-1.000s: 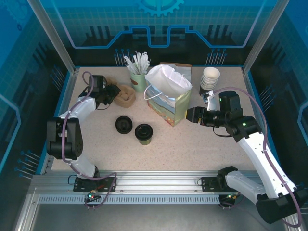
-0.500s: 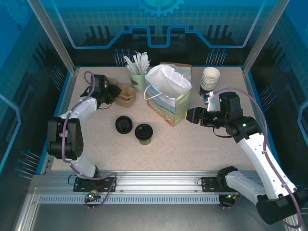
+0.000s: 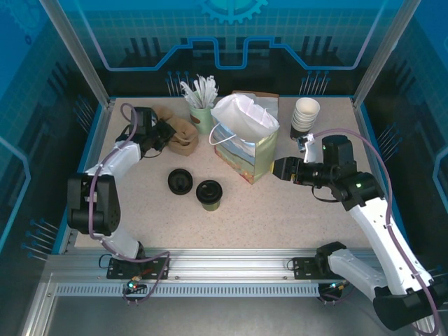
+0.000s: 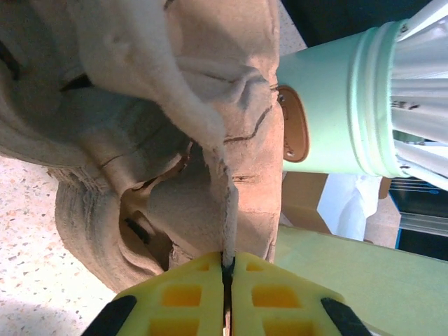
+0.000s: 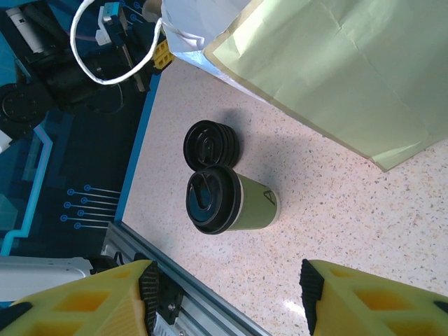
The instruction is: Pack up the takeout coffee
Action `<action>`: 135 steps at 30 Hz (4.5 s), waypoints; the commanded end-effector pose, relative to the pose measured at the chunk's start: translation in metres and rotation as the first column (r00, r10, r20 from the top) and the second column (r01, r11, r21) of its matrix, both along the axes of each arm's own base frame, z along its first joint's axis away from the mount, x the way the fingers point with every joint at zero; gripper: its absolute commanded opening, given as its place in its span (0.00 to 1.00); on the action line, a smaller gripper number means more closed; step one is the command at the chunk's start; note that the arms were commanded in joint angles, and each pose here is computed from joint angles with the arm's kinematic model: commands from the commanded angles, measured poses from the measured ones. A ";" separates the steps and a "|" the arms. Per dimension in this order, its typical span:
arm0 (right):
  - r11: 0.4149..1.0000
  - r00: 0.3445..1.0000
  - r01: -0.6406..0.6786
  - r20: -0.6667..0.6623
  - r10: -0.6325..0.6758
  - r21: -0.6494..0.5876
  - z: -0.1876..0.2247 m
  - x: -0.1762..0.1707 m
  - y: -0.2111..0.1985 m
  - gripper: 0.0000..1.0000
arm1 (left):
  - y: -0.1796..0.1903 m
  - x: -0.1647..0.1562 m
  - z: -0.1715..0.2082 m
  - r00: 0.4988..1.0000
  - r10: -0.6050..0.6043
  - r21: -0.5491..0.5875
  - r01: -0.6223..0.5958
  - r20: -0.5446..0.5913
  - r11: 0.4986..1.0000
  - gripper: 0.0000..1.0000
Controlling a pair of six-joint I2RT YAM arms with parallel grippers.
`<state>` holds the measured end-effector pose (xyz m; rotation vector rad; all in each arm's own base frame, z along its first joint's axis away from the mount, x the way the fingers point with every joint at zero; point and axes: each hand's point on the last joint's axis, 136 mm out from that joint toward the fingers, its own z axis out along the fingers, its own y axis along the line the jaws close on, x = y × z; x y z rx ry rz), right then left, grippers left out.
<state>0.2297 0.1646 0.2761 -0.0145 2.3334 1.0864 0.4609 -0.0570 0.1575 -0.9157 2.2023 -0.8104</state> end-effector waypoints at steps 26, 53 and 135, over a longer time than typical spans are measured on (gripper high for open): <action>0.978 0.919 -0.167 0.380 0.108 0.125 0.120 0.002 0.018 0.58 | -0.068 -0.138 0.281 0.775 -0.419 0.202 0.368 0.474 0.908 0.01; 0.896 0.764 -0.435 0.563 0.316 0.088 0.197 -0.041 0.033 0.56 | -0.210 -0.243 0.314 0.127 -0.749 0.264 0.887 0.650 0.379 0.00; 0.941 0.942 -0.335 -0.048 0.333 -0.038 0.074 -0.063 0.031 0.00 | -0.285 -0.223 0.199 -0.145 -0.988 0.866 0.500 0.053 -0.026 0.62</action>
